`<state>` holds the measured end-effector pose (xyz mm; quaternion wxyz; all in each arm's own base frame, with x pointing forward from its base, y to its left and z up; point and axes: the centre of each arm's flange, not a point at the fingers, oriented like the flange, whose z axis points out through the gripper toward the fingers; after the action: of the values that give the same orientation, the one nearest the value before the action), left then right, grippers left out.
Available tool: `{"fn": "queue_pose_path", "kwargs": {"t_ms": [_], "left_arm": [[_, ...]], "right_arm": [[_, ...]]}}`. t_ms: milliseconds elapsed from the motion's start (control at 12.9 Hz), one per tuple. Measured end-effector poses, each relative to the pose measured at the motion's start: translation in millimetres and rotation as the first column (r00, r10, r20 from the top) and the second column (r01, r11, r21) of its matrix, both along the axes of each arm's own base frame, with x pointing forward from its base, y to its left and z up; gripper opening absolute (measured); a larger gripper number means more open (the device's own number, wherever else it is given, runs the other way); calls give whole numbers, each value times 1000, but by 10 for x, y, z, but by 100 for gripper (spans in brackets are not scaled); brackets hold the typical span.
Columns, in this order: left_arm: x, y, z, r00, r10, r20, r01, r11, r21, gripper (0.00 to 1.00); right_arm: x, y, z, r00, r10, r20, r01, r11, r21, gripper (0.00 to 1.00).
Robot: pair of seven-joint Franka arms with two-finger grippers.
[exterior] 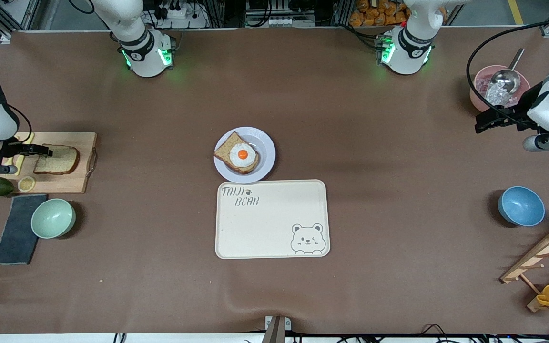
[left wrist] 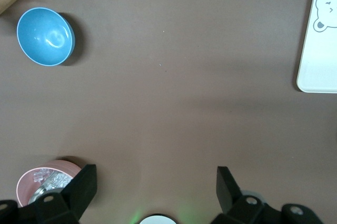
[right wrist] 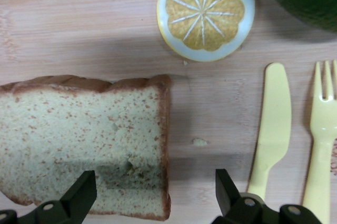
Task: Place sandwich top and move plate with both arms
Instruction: 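Lower the right gripper and grasp the bread slice edge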
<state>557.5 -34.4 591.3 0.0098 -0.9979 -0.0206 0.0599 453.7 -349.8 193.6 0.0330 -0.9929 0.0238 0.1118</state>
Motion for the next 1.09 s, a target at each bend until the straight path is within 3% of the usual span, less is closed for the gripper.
{"fn": "queue_pose_path", "kwargs": {"t_ms": [155, 388, 621, 932, 1087], "left_arm": [[2, 30, -8, 1000, 5, -2, -5, 1000, 0, 100], [2, 33, -14, 1000, 6, -3, -6, 1000, 0, 100], [4, 35, -28, 1000, 6, -6, -6, 1000, 0, 100], [16, 38, -57, 1000, 6, -11, -6, 1000, 0, 100], [20, 39, -66, 1000, 6, -13, -6, 1000, -1, 100]], "right_arm": [[-7, 7, -41, 1000, 0, -6, 0, 1000, 4, 100], [23, 66, -37, 1000, 5, -9, -5, 1000, 16, 68], [47, 110, 5, 1000, 11, -14, -11, 1000, 23, 44], [54, 109, 16, 1000, 12, -14, -12, 1000, 24, 40], [76, 101, 59, 1000, 13, -20, -13, 1000, 26, 26]]}}
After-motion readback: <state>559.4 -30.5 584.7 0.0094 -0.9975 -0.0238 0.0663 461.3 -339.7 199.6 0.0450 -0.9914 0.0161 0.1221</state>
